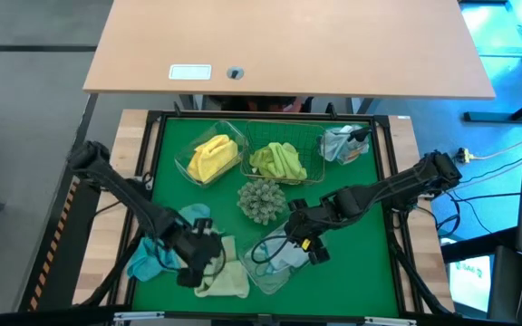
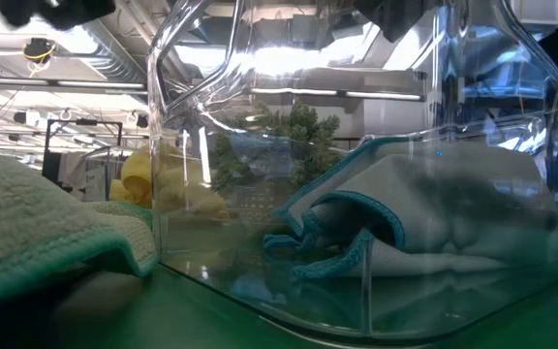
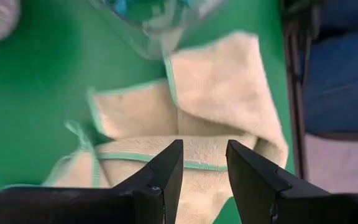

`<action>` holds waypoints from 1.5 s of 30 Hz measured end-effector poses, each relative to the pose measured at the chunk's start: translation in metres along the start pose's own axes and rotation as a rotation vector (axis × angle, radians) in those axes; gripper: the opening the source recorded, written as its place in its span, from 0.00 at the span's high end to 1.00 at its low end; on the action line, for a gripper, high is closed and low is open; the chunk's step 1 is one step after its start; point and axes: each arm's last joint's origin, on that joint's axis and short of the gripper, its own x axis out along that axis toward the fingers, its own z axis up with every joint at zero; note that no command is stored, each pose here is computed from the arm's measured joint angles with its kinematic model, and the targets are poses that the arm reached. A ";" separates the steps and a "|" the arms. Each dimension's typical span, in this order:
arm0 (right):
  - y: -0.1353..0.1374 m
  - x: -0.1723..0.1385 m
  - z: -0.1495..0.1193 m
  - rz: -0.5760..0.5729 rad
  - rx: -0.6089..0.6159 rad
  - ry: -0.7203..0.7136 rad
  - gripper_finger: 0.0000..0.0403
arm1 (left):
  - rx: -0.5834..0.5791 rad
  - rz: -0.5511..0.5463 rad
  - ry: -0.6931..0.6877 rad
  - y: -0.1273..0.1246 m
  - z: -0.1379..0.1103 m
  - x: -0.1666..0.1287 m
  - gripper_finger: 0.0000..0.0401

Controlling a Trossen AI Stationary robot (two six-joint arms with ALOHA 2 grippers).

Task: Sort microfiber towel by color & place in baskets
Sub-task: Put the green microfiber towel into the wire basket

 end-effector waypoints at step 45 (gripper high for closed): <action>0.000 -0.001 -0.005 -0.002 0.005 0.058 0.54 | -0.031 0.183 0.246 0.007 -0.025 0.119 0.98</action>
